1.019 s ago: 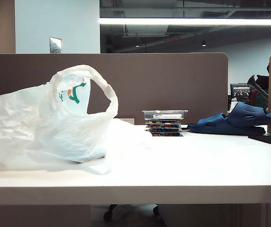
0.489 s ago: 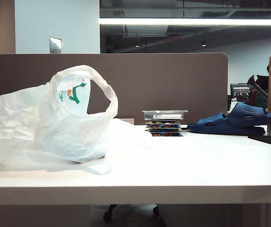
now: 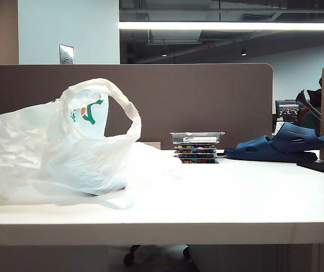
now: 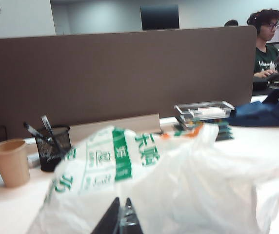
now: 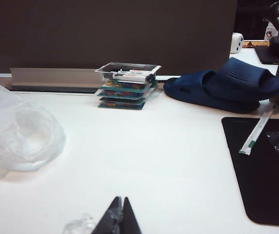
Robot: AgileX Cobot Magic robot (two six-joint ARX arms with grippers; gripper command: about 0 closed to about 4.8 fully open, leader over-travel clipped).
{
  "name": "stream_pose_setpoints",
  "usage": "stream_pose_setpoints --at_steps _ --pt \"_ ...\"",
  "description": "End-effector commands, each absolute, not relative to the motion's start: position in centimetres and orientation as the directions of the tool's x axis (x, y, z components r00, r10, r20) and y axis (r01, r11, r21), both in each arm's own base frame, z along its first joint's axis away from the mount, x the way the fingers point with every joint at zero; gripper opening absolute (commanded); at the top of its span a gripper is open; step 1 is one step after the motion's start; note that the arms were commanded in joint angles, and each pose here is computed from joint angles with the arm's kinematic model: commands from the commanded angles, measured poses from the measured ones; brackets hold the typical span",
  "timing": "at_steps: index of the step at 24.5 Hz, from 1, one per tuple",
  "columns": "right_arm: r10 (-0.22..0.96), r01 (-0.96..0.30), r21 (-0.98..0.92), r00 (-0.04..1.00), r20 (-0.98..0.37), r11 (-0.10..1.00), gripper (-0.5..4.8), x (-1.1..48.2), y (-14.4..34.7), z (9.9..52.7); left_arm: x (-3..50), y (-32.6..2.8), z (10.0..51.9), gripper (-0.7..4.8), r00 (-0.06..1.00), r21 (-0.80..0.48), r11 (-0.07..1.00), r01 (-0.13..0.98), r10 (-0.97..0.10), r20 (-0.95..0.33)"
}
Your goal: Put the power bank into the bag.
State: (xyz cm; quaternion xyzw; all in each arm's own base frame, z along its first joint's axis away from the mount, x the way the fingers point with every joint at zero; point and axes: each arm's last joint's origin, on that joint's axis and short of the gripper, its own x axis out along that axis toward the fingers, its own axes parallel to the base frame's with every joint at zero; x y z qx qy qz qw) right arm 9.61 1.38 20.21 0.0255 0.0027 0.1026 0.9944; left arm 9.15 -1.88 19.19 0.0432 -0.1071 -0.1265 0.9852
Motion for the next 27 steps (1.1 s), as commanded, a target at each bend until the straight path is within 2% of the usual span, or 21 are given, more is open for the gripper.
stream_pose_setpoints --at_steps 1,5,9,17,27 --pt "0.199 -0.2 0.045 0.98 0.026 0.979 -0.09 9.3 1.3 19.6 9.3 -1.9 18.6 -0.06 0.94 0.116 0.961 0.25 -0.269 0.211" --pt "0.2 -0.202 0.043 0.979 0.05 0.979 -0.09 9.1 1.3 18.6 9.3 -2.0 18.6 -0.06 0.935 0.128 0.957 0.261 -0.284 0.215" --pt "0.2 -0.201 0.046 0.98 0.015 0.979 -0.09 9.3 1.3 17.6 9.3 -2.0 18.7 -0.06 0.933 0.127 0.957 0.26 -0.283 0.22" --pt "0.176 -0.176 -0.032 0.984 0.007 0.984 -0.09 9.4 1.3 17.5 9.3 -2.0 18.6 -0.06 0.933 0.124 0.956 0.264 -0.286 0.217" --pt "0.17 -0.17 -0.034 0.985 -0.009 0.985 -0.09 9.4 1.3 17.4 9.3 -2.0 18.5 -0.06 0.937 0.119 0.957 0.266 -0.286 0.202"
